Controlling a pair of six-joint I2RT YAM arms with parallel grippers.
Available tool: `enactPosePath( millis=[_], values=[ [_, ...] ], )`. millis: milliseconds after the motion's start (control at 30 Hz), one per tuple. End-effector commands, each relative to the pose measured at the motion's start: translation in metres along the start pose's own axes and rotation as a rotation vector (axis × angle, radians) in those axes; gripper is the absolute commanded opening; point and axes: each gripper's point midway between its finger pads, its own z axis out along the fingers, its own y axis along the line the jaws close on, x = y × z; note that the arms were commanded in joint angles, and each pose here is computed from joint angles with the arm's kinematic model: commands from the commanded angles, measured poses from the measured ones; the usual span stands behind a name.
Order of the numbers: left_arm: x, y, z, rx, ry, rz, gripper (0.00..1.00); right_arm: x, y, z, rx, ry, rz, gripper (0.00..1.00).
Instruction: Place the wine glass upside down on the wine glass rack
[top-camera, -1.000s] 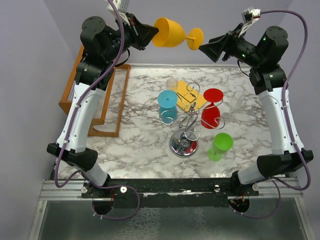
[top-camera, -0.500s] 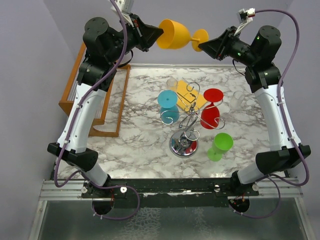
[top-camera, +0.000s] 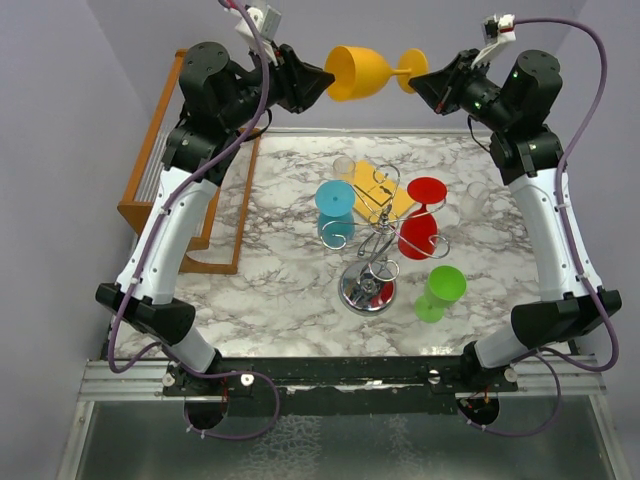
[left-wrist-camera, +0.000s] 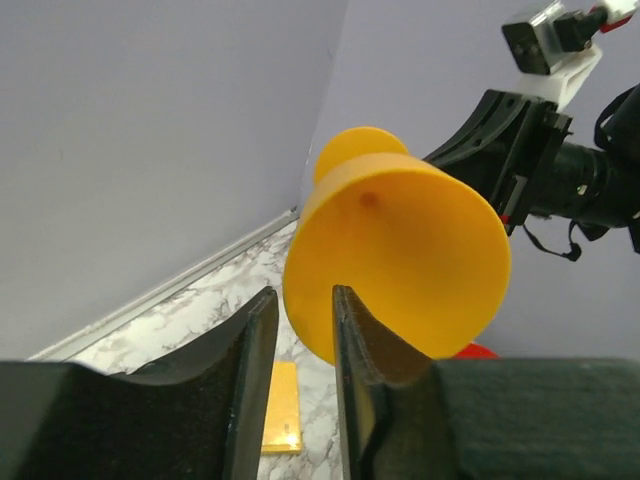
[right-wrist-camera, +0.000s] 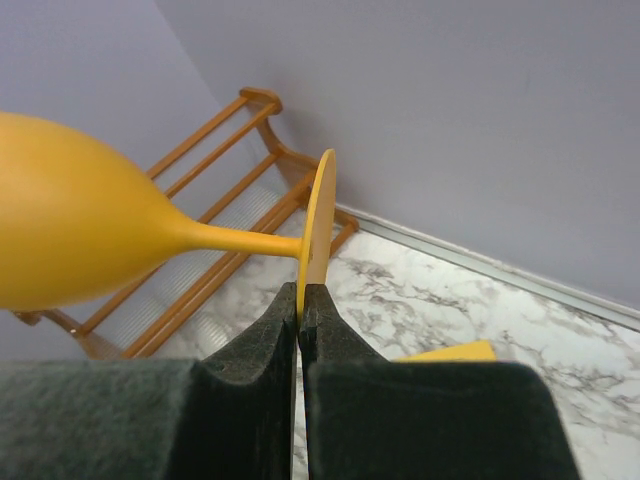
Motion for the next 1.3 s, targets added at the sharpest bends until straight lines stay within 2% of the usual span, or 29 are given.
enactPosePath(
  millis=[0, 167, 300, 567, 700, 833, 1267],
  values=[
    [-0.01, -0.011, -0.02, 0.002, -0.014, 0.074, 0.37, -0.028, -0.015, -0.014, 0.134, -0.077, -0.14, 0.01],
    [0.003, 0.006, -0.037, -0.098, 0.03, 0.171, 0.5, -0.041, -0.031, -0.031, 0.243, -0.106, -0.317, 0.01],
    [0.017, 0.027, -0.053, -0.197, 0.079, 0.25, 0.6, -0.049, -0.038, -0.045, 0.297, -0.095, -0.518, 0.01],
    [0.038, 0.048, -0.082, -0.302, 0.156, 0.335, 0.7, -0.047, -0.053, -0.061, 0.337, 0.013, -0.898, 0.01],
    [0.043, 0.056, -0.092, -0.341, 0.175, 0.364, 0.71, -0.041, -0.052, -0.061, 0.28, 0.083, -1.071, 0.01],
    [0.044, 0.06, -0.099, -0.359, 0.181, 0.376, 0.72, -0.019, -0.045, -0.058, 0.116, 0.197, -1.282, 0.01],
    [0.033, 0.074, -0.119, -0.416, 0.17, 0.42, 0.72, 0.041, -0.046, -0.038, -0.235, 0.321, -1.612, 0.01]
  ],
)
